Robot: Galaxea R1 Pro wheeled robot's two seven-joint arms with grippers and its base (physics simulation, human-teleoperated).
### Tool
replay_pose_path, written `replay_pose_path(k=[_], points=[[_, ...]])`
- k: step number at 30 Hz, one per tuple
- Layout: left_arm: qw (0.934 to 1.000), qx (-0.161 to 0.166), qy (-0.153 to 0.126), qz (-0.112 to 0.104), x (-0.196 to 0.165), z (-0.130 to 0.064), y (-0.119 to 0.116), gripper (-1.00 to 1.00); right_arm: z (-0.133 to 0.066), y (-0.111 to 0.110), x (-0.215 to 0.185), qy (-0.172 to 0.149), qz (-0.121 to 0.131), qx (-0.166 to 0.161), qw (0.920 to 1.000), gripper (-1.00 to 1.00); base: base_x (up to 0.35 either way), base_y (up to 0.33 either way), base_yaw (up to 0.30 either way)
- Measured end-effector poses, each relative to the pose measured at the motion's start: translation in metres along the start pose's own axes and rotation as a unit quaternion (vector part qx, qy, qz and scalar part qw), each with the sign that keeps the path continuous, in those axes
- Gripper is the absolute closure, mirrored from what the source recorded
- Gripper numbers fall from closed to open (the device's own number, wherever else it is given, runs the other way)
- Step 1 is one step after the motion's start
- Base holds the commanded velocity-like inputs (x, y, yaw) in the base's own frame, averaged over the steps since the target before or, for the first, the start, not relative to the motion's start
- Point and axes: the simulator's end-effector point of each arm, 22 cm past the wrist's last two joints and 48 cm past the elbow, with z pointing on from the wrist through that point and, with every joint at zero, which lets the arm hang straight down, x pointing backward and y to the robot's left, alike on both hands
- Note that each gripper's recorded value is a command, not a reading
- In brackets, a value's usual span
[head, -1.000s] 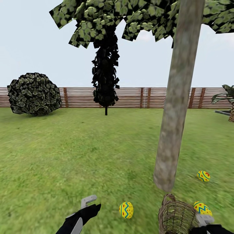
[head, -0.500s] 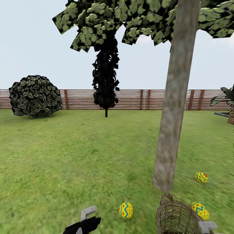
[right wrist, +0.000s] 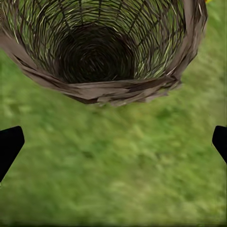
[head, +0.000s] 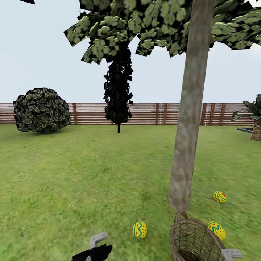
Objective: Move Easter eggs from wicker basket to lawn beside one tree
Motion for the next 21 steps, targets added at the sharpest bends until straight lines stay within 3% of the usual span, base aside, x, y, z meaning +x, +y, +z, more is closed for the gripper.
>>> replay_pose_path(k=[3, 9, 21], points=[[1.0000, 0.001, -0.002, 0.000, -0.005, -0.005, -0.003, -1.00, -0.004, 0.003, 0.013, 0.012, -0.001, -0.002, 0.9999, -1.00, -0.064, 0.000, 0.000], [1.0000, 0.002, -0.003, 0.001, -0.012, -0.013, -0.009, -1.00, -0.010, 0.024, 0.052, 0.036, -0.008, -0.017, 0.9992, -1.00, -0.293, 0.000, 0.000], [1.0000, 0.003, -0.004, 0.004, -0.025, -0.031, -0.017, -1.00, -0.029, 0.027, 0.041, 0.032, -0.008, -0.021, 0.9992, -1.00, -0.289, -0.035, 0.000]])
